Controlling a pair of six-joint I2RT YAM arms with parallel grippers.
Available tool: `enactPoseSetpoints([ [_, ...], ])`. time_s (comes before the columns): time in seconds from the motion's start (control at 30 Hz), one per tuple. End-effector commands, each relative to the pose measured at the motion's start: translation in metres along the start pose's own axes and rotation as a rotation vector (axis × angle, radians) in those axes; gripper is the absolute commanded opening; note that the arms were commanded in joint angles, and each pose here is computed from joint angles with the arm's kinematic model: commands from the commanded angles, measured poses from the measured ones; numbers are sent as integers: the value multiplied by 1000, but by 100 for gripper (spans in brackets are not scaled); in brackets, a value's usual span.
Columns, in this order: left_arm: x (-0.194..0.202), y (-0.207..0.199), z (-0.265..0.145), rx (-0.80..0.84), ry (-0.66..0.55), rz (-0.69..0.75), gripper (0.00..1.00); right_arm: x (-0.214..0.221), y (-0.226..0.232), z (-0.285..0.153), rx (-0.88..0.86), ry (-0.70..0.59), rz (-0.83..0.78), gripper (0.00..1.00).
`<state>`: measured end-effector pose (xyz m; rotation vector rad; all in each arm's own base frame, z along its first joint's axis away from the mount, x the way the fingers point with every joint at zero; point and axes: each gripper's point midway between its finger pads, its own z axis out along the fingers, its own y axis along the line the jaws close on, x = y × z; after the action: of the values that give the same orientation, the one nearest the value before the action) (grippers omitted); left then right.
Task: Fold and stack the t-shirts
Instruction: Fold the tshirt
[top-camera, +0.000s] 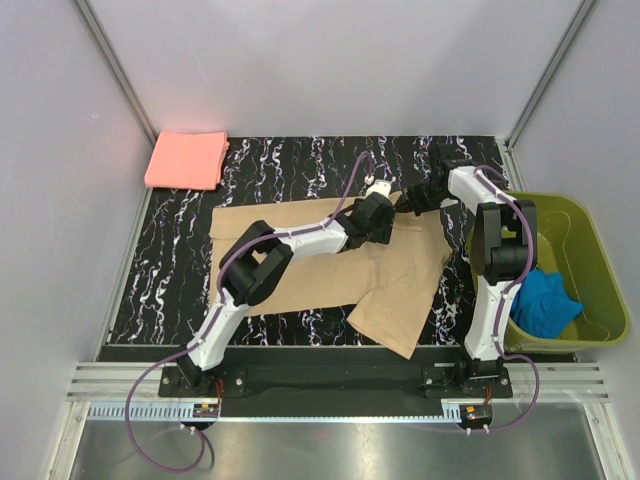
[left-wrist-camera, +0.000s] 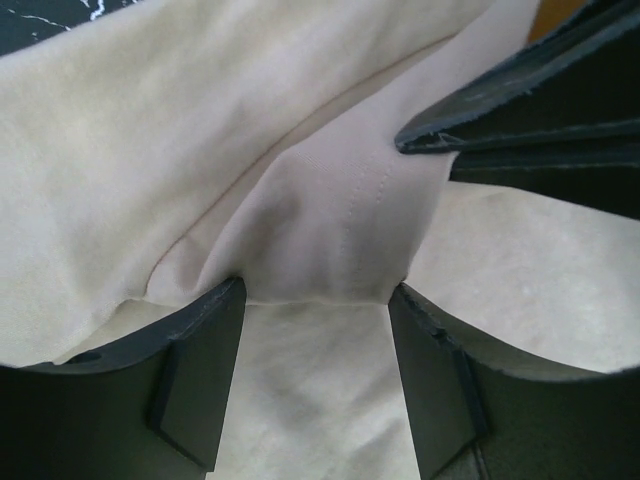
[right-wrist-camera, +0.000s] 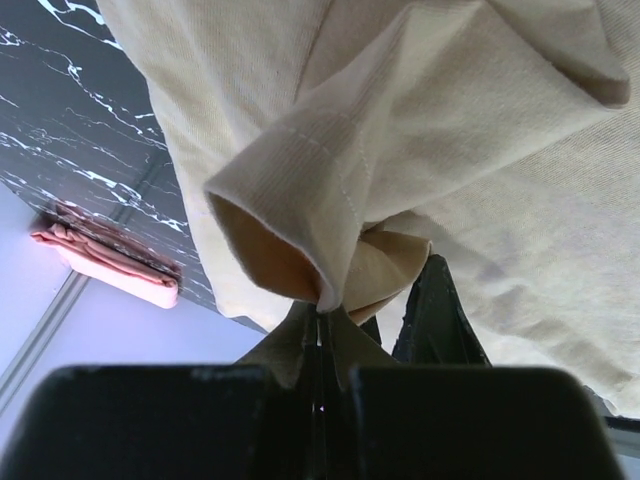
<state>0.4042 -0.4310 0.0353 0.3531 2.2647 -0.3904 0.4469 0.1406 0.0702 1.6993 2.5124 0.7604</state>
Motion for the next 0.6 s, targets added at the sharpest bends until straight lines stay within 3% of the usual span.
enactPoseSetpoints([
  [0.0, -39, -6, 2, -17, -126, -34, 64, 10, 12, -17, -46, 19, -10, 0],
  [0.1, -38, -7, 9, -25, -122, -33, 60, 11, 11, -17, -48, 22, -9, 0],
  [0.17, -39, -10, 10, -24, -122, -37, 48, 10, 10, -17, -46, 17, -10, 0],
  [0.23, -40, -11, 9, -23, -121, -37, 43, 11, 9, -17, -44, 21, -20, 0],
  [0.37, -38, -11, 3, -18, -96, -17, 20, 8, 5, -19, -31, -5, -50, 0],
  [0.5, -35, -10, -10, -5, -51, 36, 8, -3, -4, -18, 4, -65, -145, 0],
  [0.57, -26, -9, -17, 12, -11, 77, 8, -8, -6, -22, 27, -99, -187, 0],
])
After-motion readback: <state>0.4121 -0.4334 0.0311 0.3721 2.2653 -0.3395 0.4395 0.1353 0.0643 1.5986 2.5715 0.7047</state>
